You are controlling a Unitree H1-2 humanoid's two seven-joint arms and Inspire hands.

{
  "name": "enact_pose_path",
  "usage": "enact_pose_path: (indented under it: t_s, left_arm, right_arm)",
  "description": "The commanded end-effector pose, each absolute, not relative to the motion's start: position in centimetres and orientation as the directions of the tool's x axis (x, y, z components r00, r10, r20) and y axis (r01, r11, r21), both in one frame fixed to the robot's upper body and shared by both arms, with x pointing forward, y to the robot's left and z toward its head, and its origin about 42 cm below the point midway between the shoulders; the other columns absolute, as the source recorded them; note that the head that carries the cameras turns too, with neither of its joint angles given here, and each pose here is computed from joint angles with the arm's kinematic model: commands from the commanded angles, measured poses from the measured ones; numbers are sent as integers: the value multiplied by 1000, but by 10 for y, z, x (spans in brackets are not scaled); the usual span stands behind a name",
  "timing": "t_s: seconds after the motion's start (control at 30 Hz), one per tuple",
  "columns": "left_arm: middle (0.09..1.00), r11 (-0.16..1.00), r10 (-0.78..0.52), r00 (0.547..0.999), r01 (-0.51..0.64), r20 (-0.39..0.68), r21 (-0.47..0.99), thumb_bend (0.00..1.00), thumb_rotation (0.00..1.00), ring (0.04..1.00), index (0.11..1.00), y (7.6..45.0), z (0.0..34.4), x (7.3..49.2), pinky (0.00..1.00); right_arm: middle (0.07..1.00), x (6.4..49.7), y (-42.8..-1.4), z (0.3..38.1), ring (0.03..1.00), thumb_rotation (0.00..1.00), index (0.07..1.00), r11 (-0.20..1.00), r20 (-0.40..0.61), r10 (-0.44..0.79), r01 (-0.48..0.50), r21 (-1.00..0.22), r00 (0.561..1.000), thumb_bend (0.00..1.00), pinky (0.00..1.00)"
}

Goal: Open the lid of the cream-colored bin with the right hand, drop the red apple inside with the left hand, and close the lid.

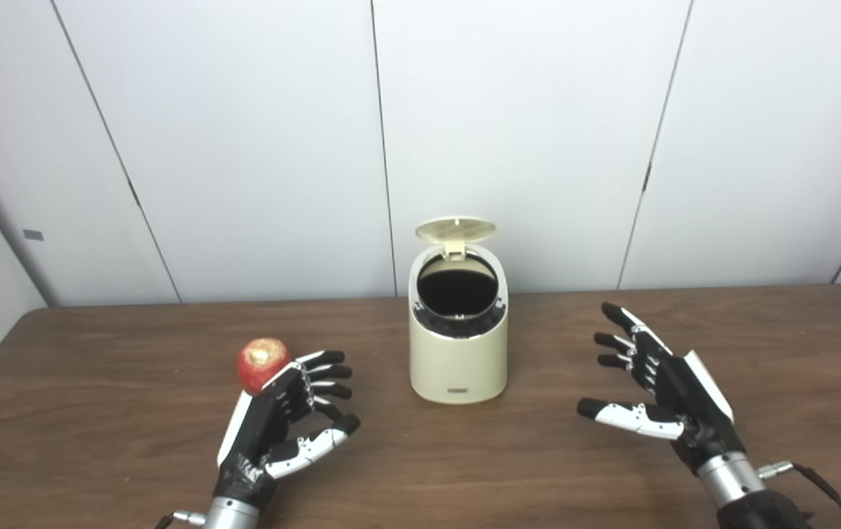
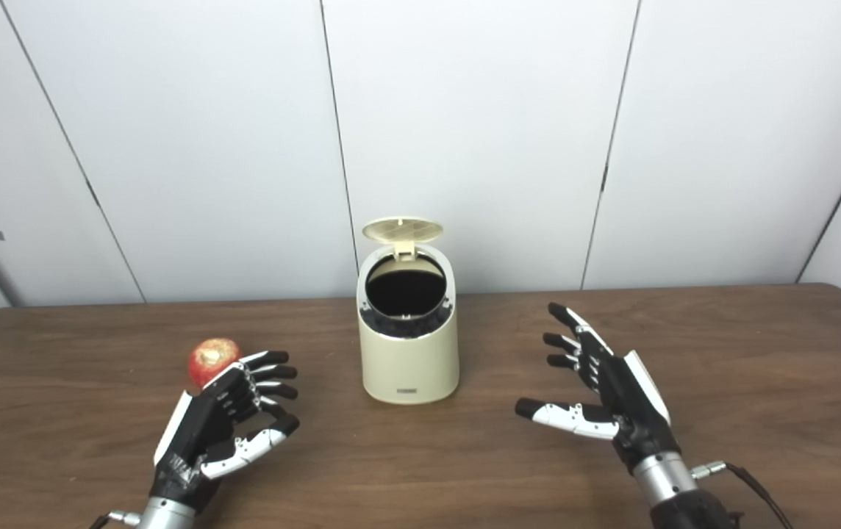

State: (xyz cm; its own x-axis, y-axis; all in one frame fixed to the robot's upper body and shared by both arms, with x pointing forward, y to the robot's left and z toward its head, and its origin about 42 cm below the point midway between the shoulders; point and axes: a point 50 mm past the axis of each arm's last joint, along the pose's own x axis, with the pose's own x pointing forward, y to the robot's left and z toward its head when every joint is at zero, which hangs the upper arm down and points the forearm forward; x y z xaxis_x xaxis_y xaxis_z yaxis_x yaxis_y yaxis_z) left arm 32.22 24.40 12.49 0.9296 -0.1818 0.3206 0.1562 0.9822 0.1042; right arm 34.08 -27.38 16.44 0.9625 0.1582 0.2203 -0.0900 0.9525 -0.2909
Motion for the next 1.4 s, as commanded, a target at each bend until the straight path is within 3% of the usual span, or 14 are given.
enact_pose_path:
  t_s: [0.0,0.13,0.27,0.53,0.67,0.77,1.03,1.37]
  left_arm:
    - [694,984,-156,907,107,392,145,636,5,618,738,244,136,316,501]
    - [710,946,-91,865,-79,493,314,678,4,644,727,258,173,310,527]
    - [769,864,-64,846,-219,530,454,732,74,727,764,283,199,308,570]
    - [899,829,58,836,-345,546,441,774,165,885,903,313,215,320,804]
    - [919,832,114,829,-381,547,403,784,170,883,926,320,215,326,736]
    - [945,824,133,836,-392,532,410,800,165,905,941,325,210,335,734]
    - [999,816,113,918,-304,381,491,892,228,987,999,326,197,361,884]
    - [967,746,95,959,-247,268,618,941,282,920,1000,325,176,390,810]
  right_arm:
    - [960,342,-275,180,873,265,921,958,319,156,-64,-279,935,841,784]
    - [968,342,-286,174,883,230,930,958,317,156,-65,-281,936,809,816]
    - [984,343,-296,169,894,172,948,956,307,155,-65,-285,939,766,839]
    - [978,345,-298,171,893,118,944,960,303,157,-73,-271,940,738,836]
    - [987,345,-295,178,889,120,951,952,314,192,-99,-288,930,727,811]
    - [990,344,-291,182,892,105,951,952,314,197,-104,-288,929,727,825]
    - [996,340,-290,193,887,80,949,947,300,183,-86,-309,936,738,810]
    - [998,334,-286,201,875,30,956,943,289,170,-70,-326,942,731,775]
